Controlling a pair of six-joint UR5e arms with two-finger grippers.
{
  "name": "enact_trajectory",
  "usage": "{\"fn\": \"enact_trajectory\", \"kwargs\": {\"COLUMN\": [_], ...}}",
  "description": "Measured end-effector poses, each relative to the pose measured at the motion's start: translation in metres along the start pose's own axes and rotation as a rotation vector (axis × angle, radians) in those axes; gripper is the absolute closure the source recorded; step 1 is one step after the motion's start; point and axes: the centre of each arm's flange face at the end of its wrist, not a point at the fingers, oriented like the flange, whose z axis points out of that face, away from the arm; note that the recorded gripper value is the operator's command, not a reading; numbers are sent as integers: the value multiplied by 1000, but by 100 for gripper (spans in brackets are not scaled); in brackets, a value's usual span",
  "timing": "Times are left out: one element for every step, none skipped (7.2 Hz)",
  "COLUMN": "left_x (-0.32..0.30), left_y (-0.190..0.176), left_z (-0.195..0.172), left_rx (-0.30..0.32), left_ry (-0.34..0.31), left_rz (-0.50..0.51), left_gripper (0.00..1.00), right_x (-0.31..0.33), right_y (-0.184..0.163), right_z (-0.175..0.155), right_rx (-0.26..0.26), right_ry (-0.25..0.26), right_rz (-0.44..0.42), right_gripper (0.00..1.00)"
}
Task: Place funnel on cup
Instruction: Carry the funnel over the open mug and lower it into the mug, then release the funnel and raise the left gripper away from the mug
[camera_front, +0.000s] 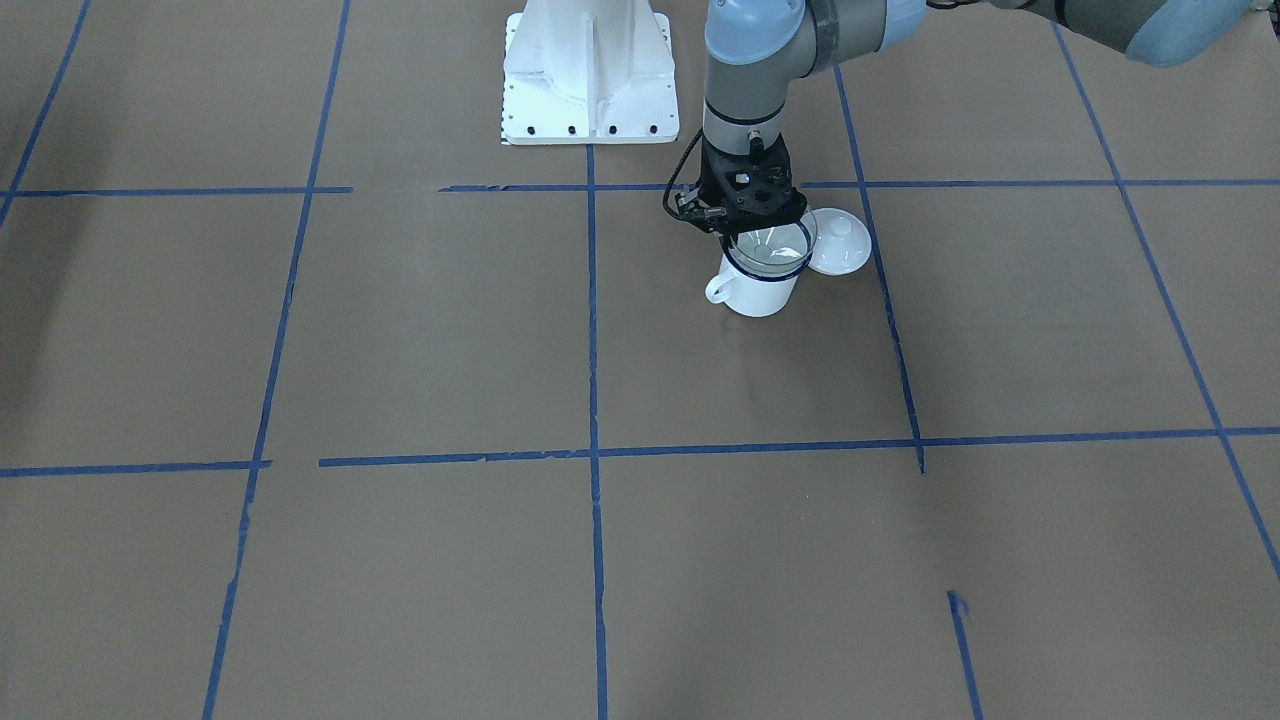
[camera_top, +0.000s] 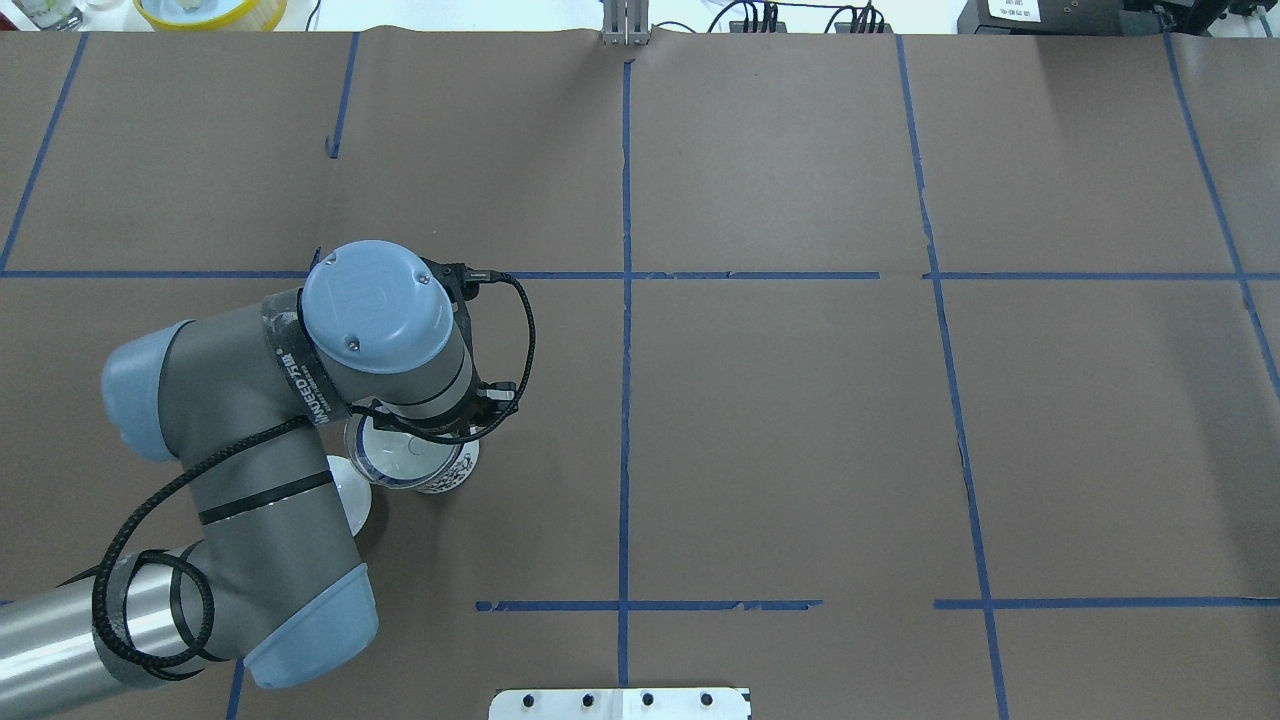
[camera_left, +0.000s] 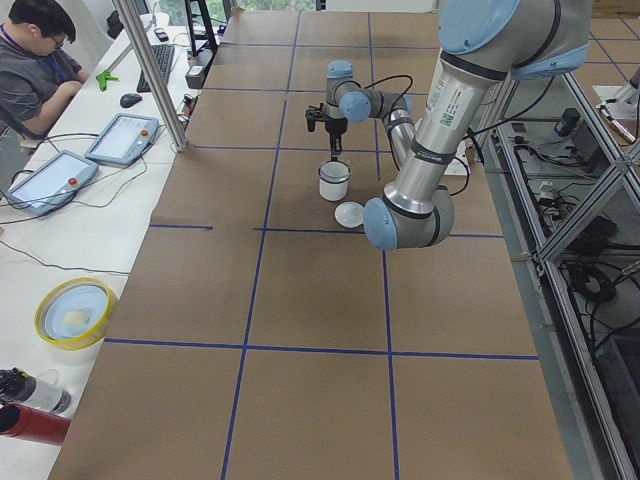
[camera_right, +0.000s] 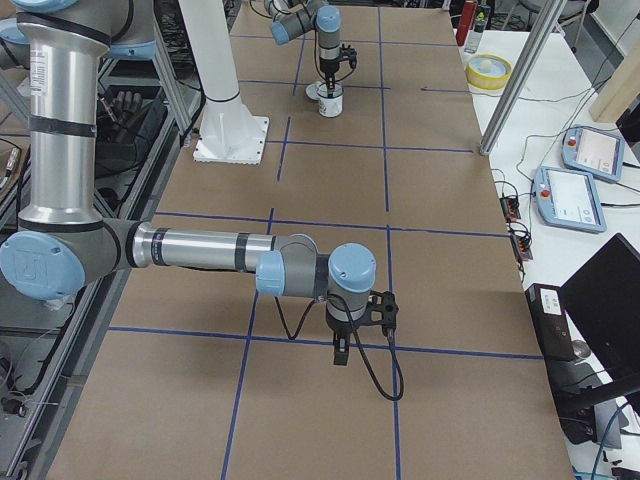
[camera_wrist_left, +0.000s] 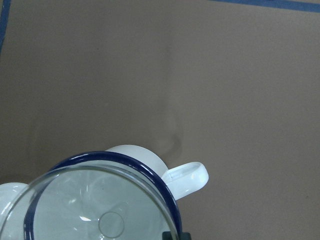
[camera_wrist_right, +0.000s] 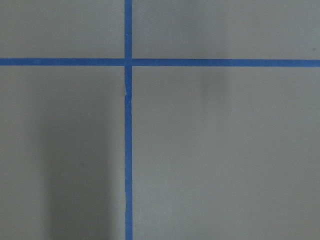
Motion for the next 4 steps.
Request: {"fn": "enact_trajectory", "kwargs": {"left_x": [0,0,-1,-2], "left_y": [0,0,-1,-5], "left_z": [0,-1,-4,-12], "left_rx": [0,0,1,9], "left_ry": [0,3,8,20], "left_rz": [0,-2,-5,-9], "left_gripper": [0,0,0,0], "right_x": [0,0,0,0], "right_y": [0,0,0,0], "right_z": [0,0,0,0], "right_rx": [0,0,0,0], "right_ry": [0,0,0,0], "right_rz": [0,0,0,0], "right_gripper": [0,0,0,0]}}
